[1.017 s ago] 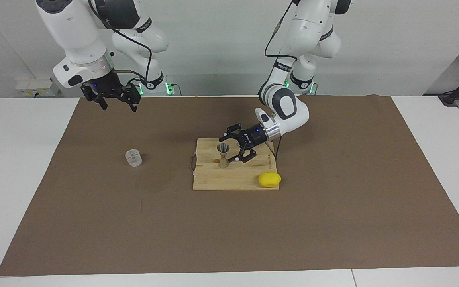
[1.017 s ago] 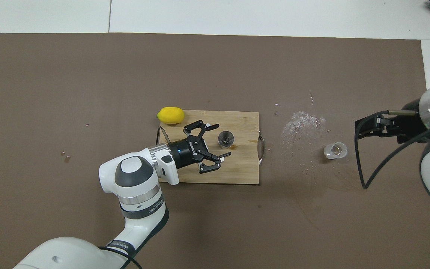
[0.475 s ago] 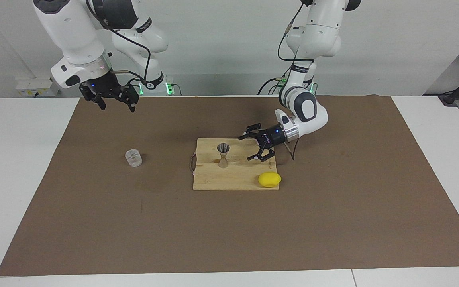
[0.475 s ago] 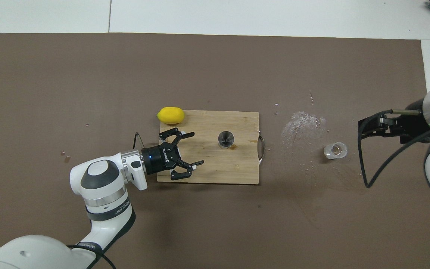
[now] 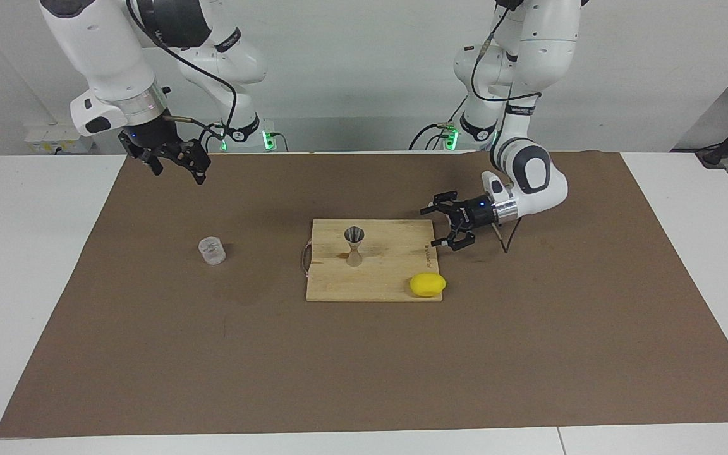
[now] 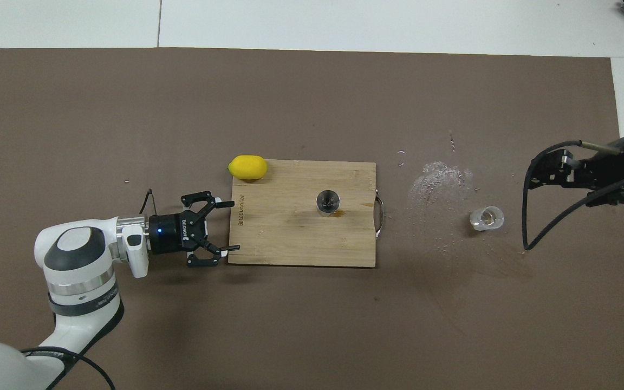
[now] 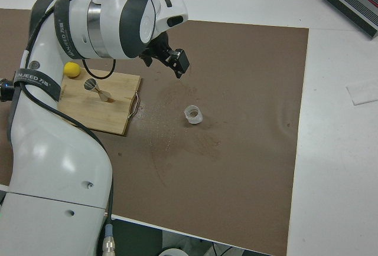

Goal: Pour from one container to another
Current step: 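Withdraw the left gripper while the right gripper reaches the clear glass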

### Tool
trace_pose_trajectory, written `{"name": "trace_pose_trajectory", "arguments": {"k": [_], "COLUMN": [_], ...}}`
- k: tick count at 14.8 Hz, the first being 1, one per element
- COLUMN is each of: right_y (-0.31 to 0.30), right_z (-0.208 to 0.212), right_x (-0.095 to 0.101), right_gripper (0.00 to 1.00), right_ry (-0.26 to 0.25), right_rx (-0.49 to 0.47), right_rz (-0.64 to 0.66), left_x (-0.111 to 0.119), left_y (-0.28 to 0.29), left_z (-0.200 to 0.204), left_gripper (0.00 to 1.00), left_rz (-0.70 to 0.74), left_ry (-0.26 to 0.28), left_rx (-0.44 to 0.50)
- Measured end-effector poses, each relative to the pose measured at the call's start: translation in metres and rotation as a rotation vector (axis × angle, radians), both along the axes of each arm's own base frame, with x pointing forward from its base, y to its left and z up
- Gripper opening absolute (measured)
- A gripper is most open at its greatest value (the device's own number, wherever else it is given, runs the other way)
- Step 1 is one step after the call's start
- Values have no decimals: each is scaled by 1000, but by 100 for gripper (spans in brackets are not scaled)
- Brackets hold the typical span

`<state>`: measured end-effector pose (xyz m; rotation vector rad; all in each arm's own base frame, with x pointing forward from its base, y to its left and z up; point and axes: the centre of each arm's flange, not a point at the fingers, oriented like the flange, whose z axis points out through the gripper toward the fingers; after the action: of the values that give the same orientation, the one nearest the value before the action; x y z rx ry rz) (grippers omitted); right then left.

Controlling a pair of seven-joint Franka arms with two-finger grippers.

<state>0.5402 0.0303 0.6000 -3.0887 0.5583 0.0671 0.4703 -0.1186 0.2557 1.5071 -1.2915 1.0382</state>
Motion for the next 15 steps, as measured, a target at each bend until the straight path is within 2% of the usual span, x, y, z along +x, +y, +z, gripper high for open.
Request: {"name": "trace_pose_trajectory", "arguments": {"k": [2, 5, 10, 12, 15], "right_y": [0, -5, -44, -48, -72], "right_z": [0, -5, -53, -76, -121], "right_x": [0, 3, 19, 24, 29], "right_gripper": [97, 97, 95, 96, 97], "right_ry": [1, 1, 34, 46, 132], "right_rx": [-1, 28, 125, 161, 197], "right_rz": [-112, -350, -718, -832, -950], "left_x": [-1, -1, 15, 29, 56], "left_y": [45, 120, 220, 234, 252], "left_z": [3, 15, 64, 81, 127], "left_gripper": [100, 100, 100, 100, 100], "left_rz": [-73, -194, -349, -391, -436], "left_ry": [-11, -27, -60, -34, 29], "left_rx": [48, 139, 281, 346, 499]}}
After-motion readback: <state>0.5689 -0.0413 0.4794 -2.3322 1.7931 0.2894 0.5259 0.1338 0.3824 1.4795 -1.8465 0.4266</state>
